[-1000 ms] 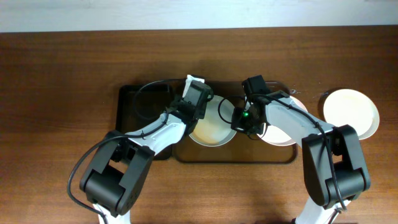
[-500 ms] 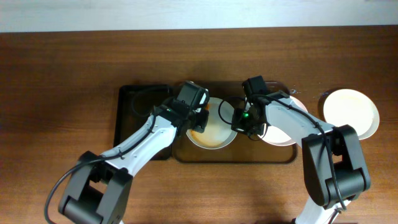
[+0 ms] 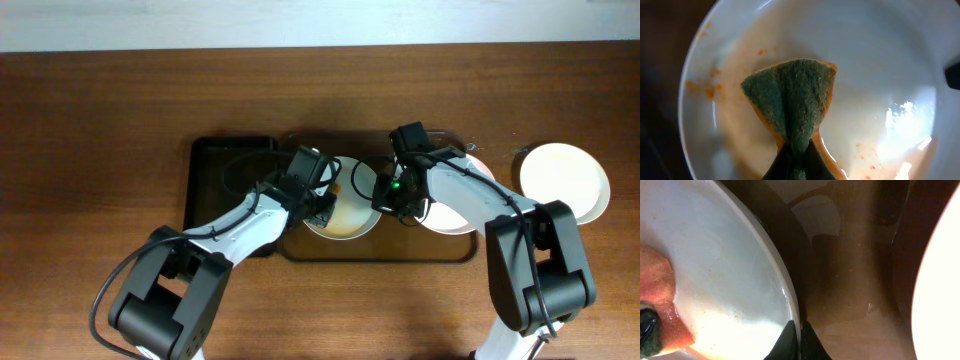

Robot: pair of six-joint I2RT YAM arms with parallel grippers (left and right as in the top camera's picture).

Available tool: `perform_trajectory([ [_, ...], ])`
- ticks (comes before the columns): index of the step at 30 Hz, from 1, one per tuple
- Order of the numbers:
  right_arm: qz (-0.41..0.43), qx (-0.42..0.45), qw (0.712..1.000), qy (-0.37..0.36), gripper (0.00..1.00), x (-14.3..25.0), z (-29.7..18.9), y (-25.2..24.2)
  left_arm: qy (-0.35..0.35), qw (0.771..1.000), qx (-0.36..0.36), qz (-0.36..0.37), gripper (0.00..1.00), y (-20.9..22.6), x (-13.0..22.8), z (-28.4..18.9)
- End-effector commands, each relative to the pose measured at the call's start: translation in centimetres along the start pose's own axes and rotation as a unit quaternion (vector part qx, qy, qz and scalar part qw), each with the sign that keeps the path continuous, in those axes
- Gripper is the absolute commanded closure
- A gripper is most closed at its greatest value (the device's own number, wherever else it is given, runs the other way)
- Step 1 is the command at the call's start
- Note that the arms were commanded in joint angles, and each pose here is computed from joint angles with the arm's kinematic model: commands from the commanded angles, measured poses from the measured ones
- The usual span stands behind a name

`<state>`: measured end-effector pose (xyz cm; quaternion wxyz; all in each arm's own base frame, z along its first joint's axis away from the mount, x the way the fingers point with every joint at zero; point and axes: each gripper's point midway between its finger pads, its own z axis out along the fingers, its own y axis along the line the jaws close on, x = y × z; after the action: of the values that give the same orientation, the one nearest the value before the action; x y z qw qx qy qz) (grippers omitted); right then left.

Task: Clean dirty plates on tray and stack at the side
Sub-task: 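Scrub the plate surface with the sponge in left gripper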

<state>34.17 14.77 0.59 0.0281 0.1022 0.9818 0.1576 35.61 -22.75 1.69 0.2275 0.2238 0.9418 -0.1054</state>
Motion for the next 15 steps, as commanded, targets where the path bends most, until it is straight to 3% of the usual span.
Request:
perform_trajectory([
  [1, -0.002, 0.017, 1.000, 0.010, 0.96, 0.8, 0.5, -0.8, -0.014, 0.997, -0.082, 0.008, 1.00, 3.0, -0.2, 0.3],
  [10, -0.002, 0.017, 1.000, 0.011, 0.96, 0.8, 0.5, -0.8, -0.103, 0.984, -0.143, 0.000, 1.00, 4.9, -4.4, -0.7],
  [13, -0.002, 0.017, 1.000, 0.011, 0.96, 0.8, 0.5, -0.8, -0.165, 0.959, -0.230, -0.020, 1.00, 7.7, -7.0, -2.9],
  [15, -0.002, 0.017, 1.000, 0.011, 0.96, 0.8, 0.5, -0.8, -0.212, 0.944, -0.249, -0.034, 1.00, 8.1, -9.1, -5.5],
])
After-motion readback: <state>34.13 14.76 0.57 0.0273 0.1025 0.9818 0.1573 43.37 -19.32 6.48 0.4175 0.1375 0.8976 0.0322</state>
